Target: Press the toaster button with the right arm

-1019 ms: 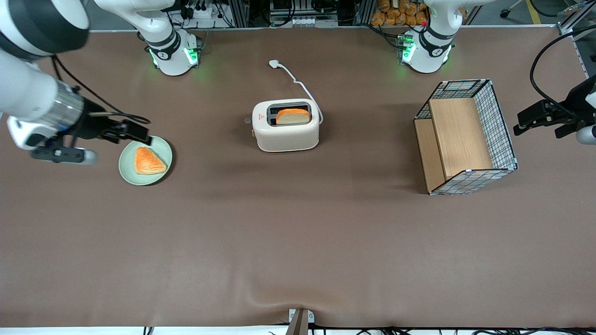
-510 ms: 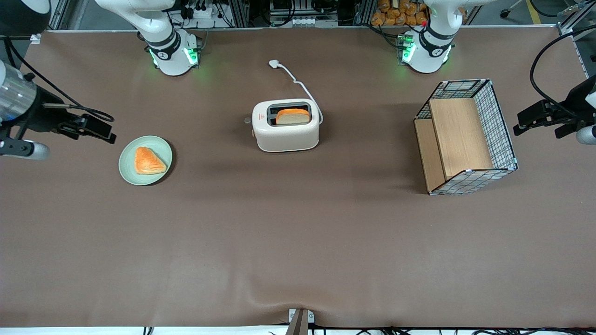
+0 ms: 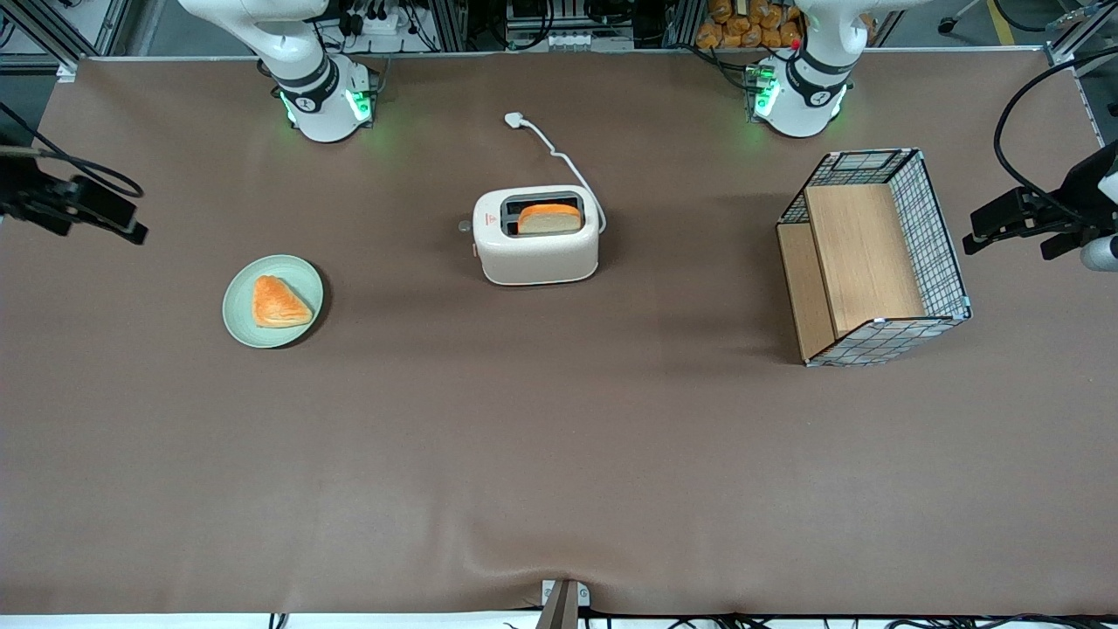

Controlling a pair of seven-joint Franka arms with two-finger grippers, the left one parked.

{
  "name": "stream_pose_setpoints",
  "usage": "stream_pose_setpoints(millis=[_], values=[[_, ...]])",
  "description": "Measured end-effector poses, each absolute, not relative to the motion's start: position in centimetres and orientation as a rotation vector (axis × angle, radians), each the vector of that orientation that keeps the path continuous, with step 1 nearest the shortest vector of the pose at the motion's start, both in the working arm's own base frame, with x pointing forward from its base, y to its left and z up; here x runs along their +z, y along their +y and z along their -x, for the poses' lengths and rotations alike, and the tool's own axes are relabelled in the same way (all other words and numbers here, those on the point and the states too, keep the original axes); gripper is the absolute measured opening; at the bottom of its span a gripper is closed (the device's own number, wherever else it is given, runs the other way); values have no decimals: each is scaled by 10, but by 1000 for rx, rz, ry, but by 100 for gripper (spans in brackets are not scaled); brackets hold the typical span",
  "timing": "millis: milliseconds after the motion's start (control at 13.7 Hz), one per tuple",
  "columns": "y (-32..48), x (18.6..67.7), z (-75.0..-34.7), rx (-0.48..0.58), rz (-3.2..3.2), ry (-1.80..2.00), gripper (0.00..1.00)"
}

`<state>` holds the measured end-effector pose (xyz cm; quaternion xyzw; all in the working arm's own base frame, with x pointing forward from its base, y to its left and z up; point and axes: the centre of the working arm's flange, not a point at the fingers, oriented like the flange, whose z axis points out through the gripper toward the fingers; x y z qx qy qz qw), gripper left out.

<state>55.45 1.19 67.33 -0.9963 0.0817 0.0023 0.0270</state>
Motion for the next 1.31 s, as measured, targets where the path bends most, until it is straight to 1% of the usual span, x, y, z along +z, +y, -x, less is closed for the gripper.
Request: stream_pose_setpoints(millis=[364,1311], values=[[10,677,-527,-9,3080,229,100],[5,674,-526,-15,3138,159,100]])
